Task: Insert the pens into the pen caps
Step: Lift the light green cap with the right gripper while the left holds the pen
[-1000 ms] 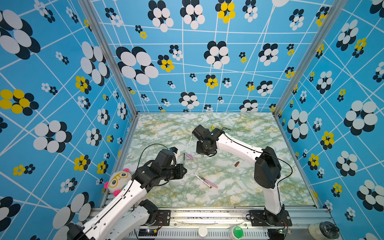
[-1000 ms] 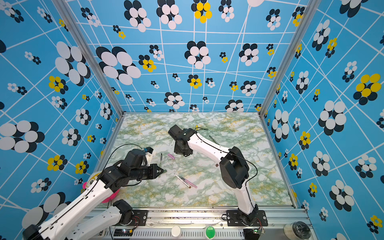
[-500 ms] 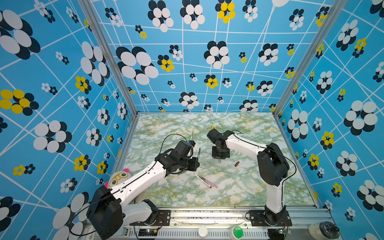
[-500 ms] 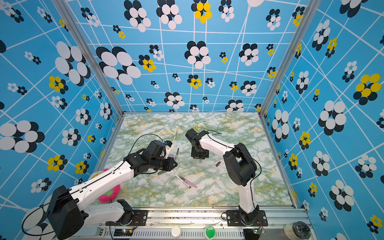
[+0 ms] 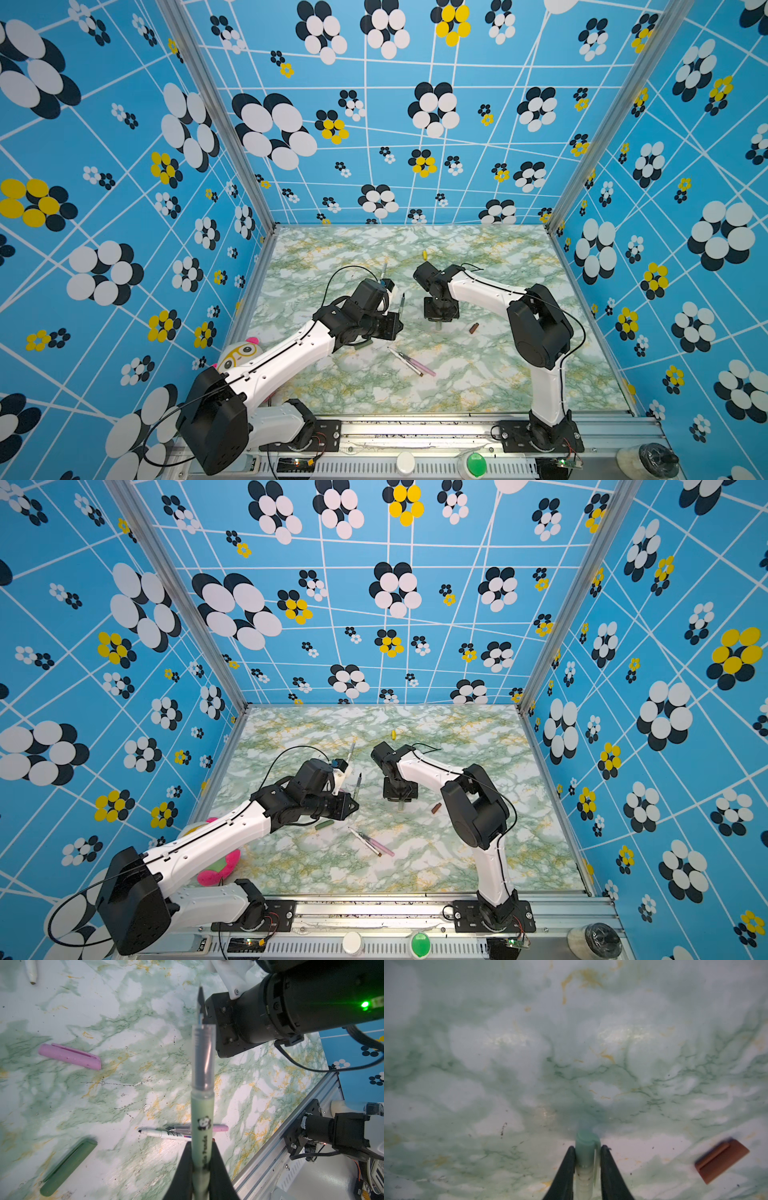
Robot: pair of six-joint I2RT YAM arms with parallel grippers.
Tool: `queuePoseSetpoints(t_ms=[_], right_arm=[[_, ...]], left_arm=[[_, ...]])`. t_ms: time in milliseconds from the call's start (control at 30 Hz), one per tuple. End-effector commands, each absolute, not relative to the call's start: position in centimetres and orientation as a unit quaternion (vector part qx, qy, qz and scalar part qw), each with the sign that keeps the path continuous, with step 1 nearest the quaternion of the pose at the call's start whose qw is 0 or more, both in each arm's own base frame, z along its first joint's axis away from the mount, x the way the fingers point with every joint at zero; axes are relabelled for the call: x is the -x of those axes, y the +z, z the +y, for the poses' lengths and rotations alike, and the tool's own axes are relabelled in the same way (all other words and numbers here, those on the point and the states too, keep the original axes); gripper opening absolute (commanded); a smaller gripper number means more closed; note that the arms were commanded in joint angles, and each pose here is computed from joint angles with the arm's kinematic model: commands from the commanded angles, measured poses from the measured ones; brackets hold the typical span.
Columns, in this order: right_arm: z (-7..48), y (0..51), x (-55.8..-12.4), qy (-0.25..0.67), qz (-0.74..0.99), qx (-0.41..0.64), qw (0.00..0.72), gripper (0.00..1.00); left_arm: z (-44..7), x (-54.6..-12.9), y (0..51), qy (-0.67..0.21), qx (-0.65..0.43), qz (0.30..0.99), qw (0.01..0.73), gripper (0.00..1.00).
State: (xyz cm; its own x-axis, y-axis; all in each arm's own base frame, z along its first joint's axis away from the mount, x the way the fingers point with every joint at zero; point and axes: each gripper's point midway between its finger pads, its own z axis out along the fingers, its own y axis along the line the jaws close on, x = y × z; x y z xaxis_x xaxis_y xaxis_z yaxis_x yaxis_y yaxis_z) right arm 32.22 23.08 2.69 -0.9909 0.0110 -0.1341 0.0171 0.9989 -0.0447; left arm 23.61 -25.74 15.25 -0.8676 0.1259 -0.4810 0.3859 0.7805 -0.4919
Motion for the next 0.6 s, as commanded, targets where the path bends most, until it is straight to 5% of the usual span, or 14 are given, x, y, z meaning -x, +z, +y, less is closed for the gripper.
queuePoseSetpoints(t_ms=[0, 333, 567], right_arm=[[22.7, 1.7, -31.8, -0.026, 0.998, -0.004, 0.058, 0.26], [22.1, 1.5, -31.0, -0.024, 0.998, -0.014, 0.058, 0.37], [22.4, 0.6, -30.7, -0.014, 0.998, -0.021, 0.049, 0.29]], left_arm=[[-26.2, -23.4, 15.1, -0.305, -0.146, 0.915, 0.218, 0.00], [-26.0, -23.4, 14.9, -0.300, -0.149, 0.916, 0.219, 0.00], [-26.0, -23.3, 14.7, -0.299, -0.148, 0.917, 0.218, 0.00]])
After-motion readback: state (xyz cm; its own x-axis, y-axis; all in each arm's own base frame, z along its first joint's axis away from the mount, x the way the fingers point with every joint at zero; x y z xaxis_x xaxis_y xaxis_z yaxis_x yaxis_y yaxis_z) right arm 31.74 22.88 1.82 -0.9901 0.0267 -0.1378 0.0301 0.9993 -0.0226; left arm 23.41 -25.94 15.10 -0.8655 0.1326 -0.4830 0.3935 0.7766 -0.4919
